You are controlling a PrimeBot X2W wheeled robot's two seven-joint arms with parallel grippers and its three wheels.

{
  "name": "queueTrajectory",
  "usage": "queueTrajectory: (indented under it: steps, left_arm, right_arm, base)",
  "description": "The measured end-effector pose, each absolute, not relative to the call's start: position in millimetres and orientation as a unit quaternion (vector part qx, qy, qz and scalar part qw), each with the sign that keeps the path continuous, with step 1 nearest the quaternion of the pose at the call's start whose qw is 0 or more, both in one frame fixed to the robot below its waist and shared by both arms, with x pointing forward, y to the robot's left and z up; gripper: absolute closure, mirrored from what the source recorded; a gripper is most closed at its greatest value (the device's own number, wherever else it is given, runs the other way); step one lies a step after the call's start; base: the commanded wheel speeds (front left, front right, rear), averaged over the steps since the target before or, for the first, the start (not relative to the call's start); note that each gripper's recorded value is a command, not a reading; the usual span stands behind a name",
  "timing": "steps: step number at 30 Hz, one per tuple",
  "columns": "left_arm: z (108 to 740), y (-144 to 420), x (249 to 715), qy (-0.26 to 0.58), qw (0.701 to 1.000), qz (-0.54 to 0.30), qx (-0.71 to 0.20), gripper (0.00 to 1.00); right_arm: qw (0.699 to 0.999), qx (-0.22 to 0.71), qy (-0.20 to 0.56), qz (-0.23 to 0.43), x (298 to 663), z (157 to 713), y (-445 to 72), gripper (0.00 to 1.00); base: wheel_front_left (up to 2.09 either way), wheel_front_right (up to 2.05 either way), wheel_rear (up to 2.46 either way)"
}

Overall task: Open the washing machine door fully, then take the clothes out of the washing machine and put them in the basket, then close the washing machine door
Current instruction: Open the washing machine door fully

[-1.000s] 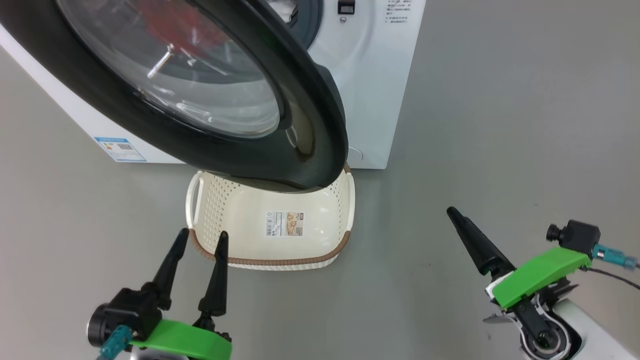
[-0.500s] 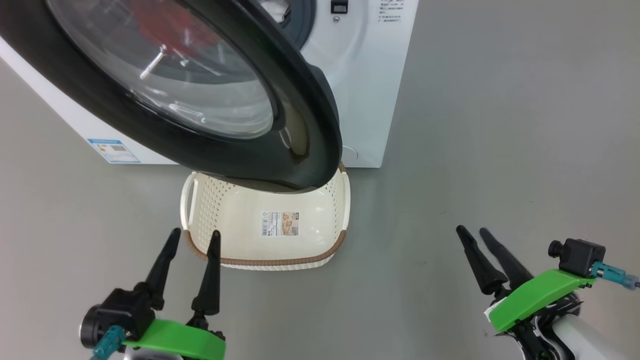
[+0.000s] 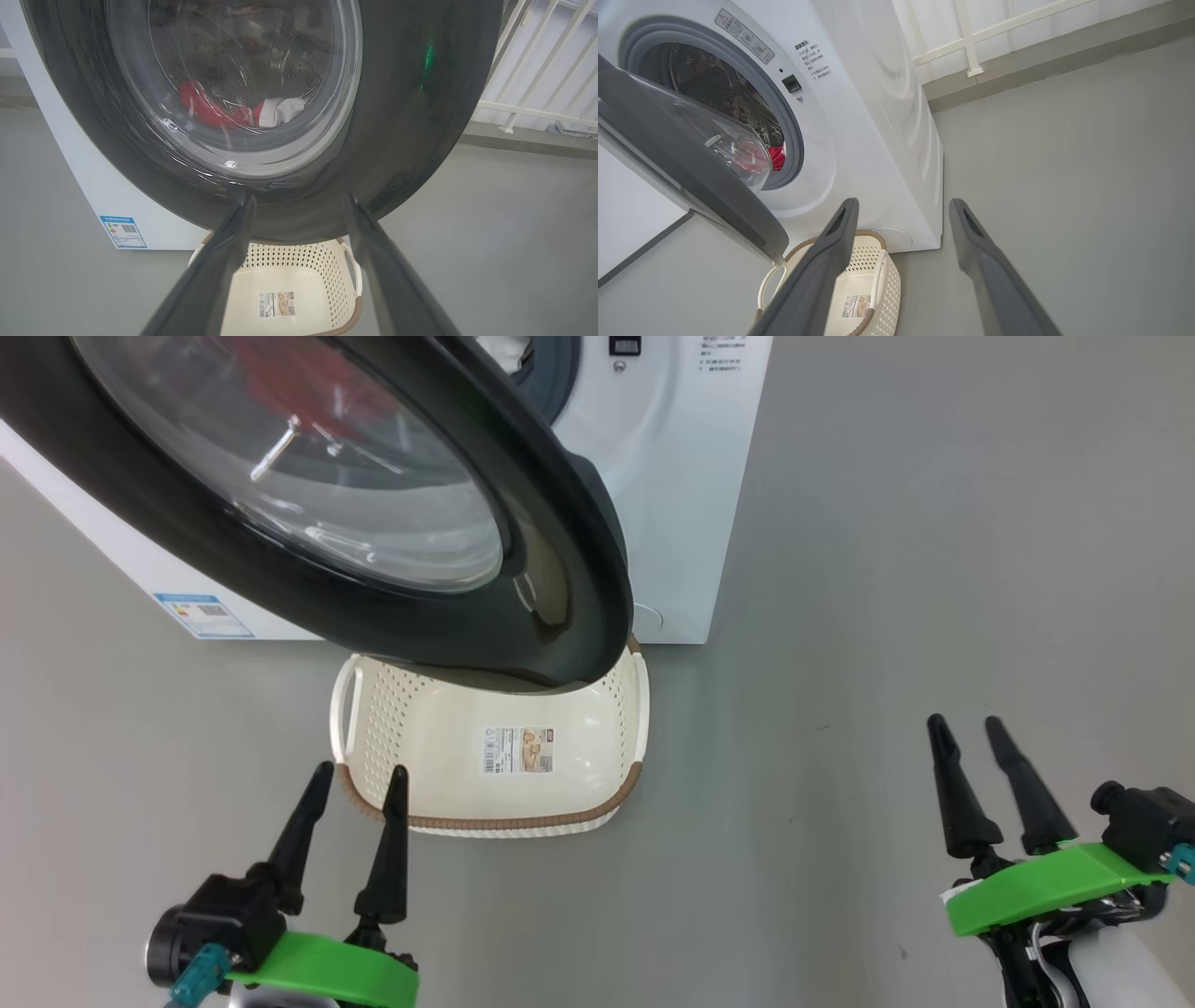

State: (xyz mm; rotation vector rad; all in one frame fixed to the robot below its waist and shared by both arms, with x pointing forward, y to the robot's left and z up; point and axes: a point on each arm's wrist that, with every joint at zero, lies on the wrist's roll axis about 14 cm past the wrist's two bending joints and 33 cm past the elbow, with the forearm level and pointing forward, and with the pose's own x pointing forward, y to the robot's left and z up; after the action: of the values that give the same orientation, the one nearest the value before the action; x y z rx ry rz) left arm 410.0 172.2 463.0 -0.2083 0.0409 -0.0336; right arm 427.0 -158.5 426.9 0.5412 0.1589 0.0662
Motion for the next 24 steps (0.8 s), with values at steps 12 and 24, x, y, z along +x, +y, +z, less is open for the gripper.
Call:
queueTrajectory:
  steps: [12,24]
  left_arm:
    - [462,174,410,0.022,0.995,-0.016,-0.098,0.0]
    - [463,175,409,0.021,0.995,-0.014,-0.094,0.0]
  right_arm:
    - [0.988,0.137,0.058,0.034,423,434,-168,0.0]
    - [0.99,0.113,0.076,0.034,414,423,-169,0.0]
  base:
    - [0.0,0.0,0.0]
    - [0.0,0.0,0.0]
